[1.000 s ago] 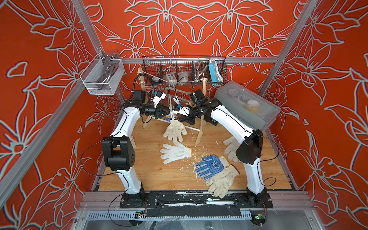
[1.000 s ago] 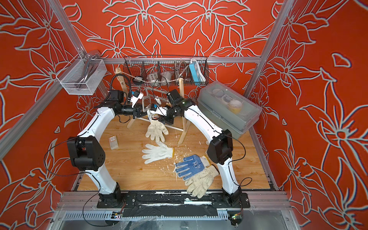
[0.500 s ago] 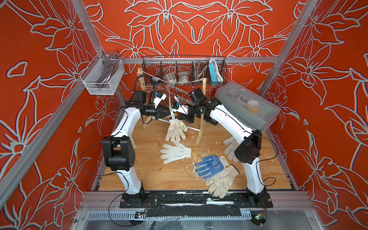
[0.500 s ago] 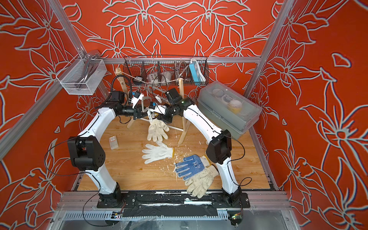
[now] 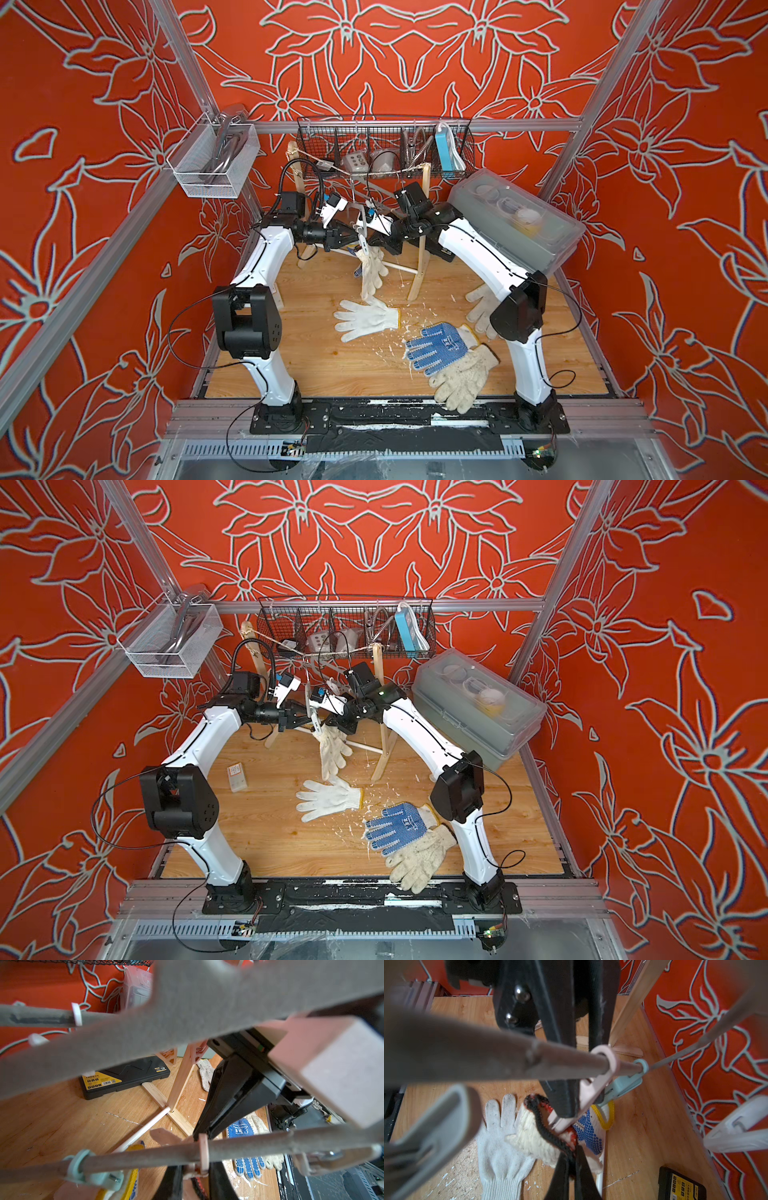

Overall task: Clip the gloves onto a hanger to dry
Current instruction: Clamp the glove onto the hanger.

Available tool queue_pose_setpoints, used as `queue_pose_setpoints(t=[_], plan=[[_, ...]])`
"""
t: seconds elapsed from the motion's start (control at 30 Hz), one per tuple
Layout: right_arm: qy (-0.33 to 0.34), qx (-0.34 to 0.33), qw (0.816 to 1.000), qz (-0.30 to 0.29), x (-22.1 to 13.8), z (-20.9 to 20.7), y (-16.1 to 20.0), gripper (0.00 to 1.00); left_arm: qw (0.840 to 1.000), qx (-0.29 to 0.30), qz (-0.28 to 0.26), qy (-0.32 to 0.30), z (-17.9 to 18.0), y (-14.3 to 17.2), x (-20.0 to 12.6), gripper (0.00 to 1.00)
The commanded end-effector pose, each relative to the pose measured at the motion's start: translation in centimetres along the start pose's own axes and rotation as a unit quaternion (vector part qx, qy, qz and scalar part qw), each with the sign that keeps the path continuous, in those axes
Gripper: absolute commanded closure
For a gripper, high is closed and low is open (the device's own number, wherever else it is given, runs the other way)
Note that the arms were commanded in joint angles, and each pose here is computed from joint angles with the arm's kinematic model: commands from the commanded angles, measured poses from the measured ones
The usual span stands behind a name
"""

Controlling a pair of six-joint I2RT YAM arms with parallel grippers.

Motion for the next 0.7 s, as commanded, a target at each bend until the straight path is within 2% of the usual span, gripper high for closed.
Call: queue_pose_setpoints(t=[0.0,0.37,0.53,0.67], plan=[[0.012,0.004,0.999,-0.039,-1.69,0.45,-1.65,1.00,1.000,0.016,0.001,0.002,-1.06,-0.14,-0.05,0.84],[-0.013,0.016,0.999,-0.042,-1.93,1.16,-1.49,1.00,0.998,0.037,0.010,-0.040,-0.61,-0.19,-0.12,0.86],[0.041,0.037,0.997,-0.052,-2.07,0.62,-1.55,1.00,0.999,0.032,0.008,-0.035,-0.69,-0.04,-0.07,0.86],[0.055,0.038,0.996,-0.055,-1.83,0.54,-1.68,1.00,0.999,0.020,0.007,-0.029,-0.55,0.12,0.10,0.85]])
Point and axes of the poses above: each gripper's point midway between its finger pads, its own x axis out along the fingers, its own z axis along the line the jaws close on, y = z × x, the point moved 10 cm from there along -x, back along the fingers, and after that the axes turned 1 degree about x, right-handed, at the moved point
